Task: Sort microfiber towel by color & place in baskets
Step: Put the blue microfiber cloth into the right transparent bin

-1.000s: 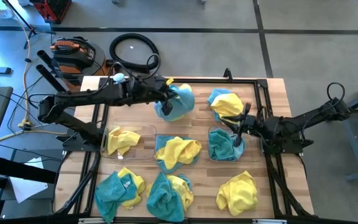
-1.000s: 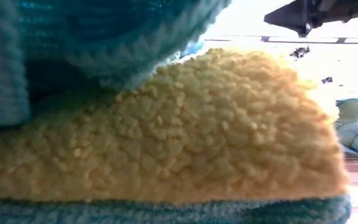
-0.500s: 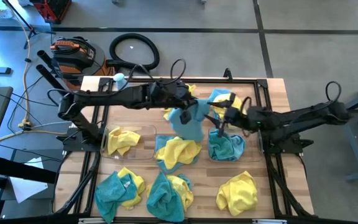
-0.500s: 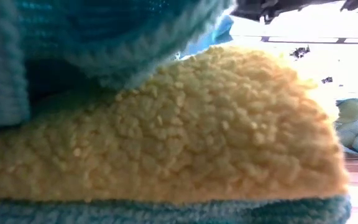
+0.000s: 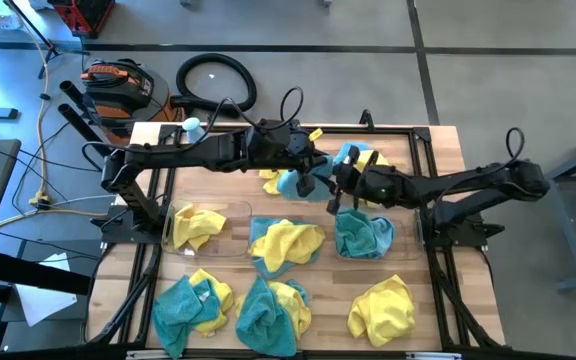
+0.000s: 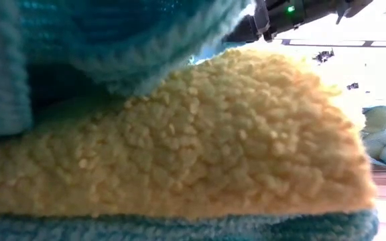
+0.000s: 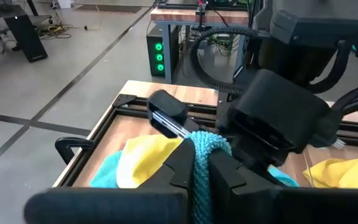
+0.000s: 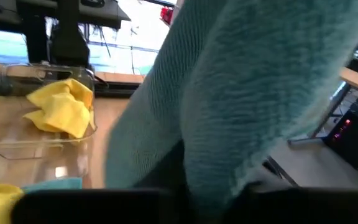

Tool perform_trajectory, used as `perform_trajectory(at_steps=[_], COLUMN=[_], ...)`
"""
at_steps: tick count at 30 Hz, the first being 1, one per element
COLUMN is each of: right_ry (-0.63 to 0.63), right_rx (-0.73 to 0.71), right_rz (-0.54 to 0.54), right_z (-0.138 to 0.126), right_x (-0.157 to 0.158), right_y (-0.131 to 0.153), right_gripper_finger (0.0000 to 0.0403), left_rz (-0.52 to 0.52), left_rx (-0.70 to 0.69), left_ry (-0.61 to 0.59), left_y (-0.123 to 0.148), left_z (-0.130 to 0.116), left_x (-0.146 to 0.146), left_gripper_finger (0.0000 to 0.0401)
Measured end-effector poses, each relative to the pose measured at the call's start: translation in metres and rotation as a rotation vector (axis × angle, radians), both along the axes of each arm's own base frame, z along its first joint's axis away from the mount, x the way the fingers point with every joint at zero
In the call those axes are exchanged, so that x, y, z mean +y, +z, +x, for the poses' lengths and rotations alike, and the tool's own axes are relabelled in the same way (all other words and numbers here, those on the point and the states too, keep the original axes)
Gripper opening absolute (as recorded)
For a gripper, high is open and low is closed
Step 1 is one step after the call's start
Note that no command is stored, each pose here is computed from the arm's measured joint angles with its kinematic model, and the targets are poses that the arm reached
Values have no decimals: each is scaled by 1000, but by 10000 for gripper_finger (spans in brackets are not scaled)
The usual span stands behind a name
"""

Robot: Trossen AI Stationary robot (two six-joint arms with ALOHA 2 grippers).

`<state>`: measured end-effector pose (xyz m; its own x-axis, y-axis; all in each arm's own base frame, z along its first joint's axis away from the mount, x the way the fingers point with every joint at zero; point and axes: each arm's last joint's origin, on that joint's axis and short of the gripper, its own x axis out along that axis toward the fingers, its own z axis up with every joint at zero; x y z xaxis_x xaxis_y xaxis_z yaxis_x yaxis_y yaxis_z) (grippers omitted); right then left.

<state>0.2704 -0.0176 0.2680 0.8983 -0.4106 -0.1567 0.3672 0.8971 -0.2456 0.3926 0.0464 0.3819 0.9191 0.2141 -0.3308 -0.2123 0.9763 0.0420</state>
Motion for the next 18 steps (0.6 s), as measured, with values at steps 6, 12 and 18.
perform_trajectory(at_steps=[6,12,18], right_ry=[-51,-86,-131], right_rx=[74,162,187], right_rz=[53,158,248], right_z=[-10,-35,-74], right_x=[1,13,30], right_y=[11,38,78], right_gripper_finger=[30,9,5], left_rz=[3,6,-6], left_rx=[59,169,244], left_ry=[-25,-30,-25], left_y=[-4,-11,-8], left_z=[-3,-10,-25], left_x=[-1,-1,-3], left_gripper_finger=[70,112,117])
